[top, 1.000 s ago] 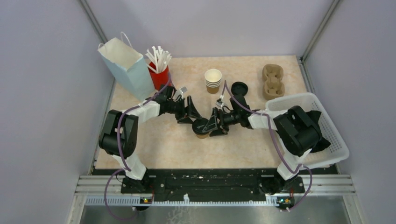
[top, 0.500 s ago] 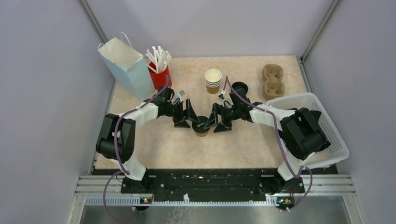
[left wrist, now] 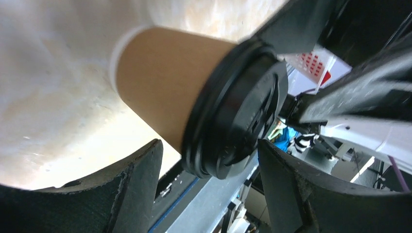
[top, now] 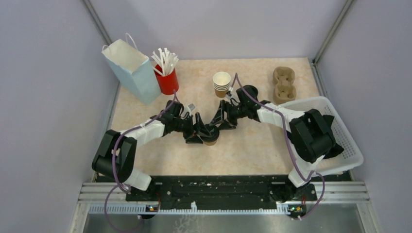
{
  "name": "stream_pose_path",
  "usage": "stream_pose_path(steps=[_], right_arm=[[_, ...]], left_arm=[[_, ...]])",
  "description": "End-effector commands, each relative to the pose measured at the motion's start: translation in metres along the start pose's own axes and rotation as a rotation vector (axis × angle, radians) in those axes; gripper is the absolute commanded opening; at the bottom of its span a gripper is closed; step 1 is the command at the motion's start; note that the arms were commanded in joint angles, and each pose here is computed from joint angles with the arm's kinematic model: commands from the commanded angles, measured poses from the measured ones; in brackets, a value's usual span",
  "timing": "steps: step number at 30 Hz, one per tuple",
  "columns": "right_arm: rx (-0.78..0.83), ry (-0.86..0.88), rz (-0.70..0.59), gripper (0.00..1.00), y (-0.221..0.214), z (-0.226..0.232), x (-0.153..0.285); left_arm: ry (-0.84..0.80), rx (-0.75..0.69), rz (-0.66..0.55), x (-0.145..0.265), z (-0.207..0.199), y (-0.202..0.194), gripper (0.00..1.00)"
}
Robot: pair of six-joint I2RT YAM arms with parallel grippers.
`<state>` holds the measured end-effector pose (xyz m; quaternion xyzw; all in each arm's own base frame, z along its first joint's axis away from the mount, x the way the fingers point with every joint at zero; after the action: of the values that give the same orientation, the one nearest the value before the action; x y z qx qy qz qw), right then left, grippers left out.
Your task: Pack the takeout coffee
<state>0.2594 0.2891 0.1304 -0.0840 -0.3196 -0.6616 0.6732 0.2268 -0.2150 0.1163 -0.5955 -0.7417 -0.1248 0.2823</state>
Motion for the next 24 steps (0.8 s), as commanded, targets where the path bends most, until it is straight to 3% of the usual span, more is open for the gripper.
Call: stream_pose_path(steps=[1,7,11,16,24], right_arm=[[0.020,-0.022,-0.019,0.61,0.021,0.003,-0.003],[0.087,-0.102,-0.010,0.65,0.039,-0.002,0.008],[0.115,-0.164,-0.016,0.73,0.037,-0.008,0.030],[0.100,-0.037,0.007,0.78,0.003,-0.001,0.037],[0.088,0.128,0.015,0.76,-0.028,0.009,0.019]], left_arm=[[-0.036,-0.031,-0.011,-0.003,-0.013,-0.016,0.79],[-0.068,-0.057,0.001,0.004,-0.026,-0.027,0.85],[0.034,-0.119,-0.076,0.019,-0.031,-0.013,0.92],[0.052,-0.146,-0.183,0.040,-0.037,0.019,0.98],[-0.005,-0.146,-0.125,0.025,-0.039,0.049,0.81]])
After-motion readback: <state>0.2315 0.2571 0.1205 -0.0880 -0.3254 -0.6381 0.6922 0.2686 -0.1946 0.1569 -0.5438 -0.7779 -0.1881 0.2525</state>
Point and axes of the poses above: each gripper's point midway between its finger pads, its own x axis back along the fingers, its own z axis along the line the jaws close on, y = z × x, the point moved 4 cm from there along x, back along the fingers, and after that the axes turned 14 degrees about x, right-handed, at the moved point
